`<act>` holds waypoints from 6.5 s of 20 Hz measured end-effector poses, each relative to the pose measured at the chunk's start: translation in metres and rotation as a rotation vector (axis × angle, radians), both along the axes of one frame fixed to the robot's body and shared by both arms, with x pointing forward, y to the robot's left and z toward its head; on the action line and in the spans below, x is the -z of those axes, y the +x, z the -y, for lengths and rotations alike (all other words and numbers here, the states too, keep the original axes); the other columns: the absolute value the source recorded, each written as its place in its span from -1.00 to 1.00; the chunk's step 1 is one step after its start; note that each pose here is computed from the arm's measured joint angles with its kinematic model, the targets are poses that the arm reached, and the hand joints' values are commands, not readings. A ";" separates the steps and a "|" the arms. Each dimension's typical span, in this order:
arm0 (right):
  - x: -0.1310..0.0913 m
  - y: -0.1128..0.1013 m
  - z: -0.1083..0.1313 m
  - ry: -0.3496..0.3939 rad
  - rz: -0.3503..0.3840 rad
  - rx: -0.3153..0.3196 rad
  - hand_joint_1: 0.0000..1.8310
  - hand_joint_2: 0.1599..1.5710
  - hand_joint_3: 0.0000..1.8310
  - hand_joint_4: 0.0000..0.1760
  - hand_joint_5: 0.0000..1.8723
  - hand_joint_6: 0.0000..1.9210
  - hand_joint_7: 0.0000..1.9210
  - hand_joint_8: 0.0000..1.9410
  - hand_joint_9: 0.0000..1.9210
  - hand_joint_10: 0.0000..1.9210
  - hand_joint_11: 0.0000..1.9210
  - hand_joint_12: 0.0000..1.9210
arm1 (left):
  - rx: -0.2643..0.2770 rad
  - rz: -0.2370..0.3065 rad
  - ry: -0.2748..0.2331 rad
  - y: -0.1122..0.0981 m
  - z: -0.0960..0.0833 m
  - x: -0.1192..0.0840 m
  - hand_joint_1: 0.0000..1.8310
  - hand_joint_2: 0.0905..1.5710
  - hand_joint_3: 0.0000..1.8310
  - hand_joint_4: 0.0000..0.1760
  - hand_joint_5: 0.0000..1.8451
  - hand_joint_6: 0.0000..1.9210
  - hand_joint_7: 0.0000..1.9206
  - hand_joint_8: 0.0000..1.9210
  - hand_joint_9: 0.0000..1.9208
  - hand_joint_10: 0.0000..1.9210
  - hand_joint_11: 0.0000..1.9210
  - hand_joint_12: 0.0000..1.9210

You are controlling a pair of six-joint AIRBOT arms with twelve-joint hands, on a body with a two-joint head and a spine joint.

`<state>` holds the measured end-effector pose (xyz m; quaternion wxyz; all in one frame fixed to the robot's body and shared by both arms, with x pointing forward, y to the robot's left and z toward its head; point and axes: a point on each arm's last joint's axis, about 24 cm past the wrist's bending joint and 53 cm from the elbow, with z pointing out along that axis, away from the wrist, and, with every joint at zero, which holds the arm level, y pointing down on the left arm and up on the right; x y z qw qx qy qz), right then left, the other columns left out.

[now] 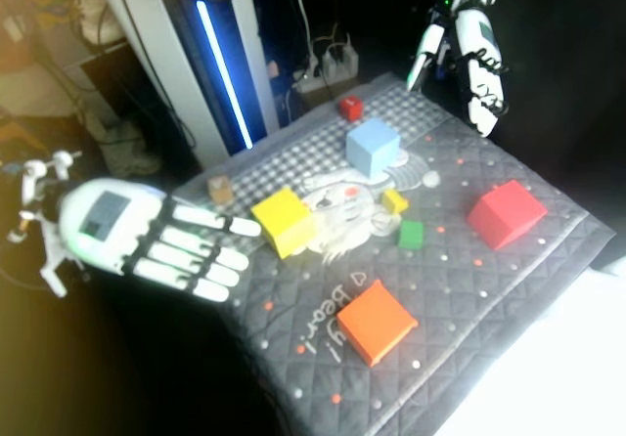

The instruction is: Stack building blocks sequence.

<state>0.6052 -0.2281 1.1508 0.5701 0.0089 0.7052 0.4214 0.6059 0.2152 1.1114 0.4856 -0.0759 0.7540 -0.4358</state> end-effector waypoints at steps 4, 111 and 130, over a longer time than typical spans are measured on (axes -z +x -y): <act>-0.004 0.003 0.000 0.004 0.011 0.001 -0.25 0.21 -1.00 0.44 -0.79 -0.99 -0.82 -0.99 -0.94 -1.00 -0.95 -0.88 | 0.151 0.098 0.038 0.000 0.044 -0.028 -0.23 0.10 -1.00 0.96 -0.64 -1.00 -0.79 -1.00 -0.84 -1.00 -1.00 -0.34; -0.013 0.012 -0.008 0.038 0.051 -0.009 -0.19 0.38 -1.00 -0.37 -0.69 -1.00 -0.75 -1.00 -0.79 -1.00 -0.80 -0.89 | -0.021 0.391 0.313 0.126 0.074 -0.107 -0.46 0.13 -1.00 1.00 -0.97 -0.99 -1.00 -1.00 -1.00 -1.00 -1.00 -0.95; -0.024 0.012 -0.113 0.050 0.120 -0.278 -0.18 0.18 -1.00 -0.07 -0.82 -1.00 -0.85 -1.00 -0.89 -0.99 -0.85 -1.00 | 0.028 0.275 0.171 0.012 0.034 -0.058 -0.22 0.04 -1.00 1.00 -0.88 -0.99 -1.00 -1.00 -1.00 -1.00 -1.00 -1.00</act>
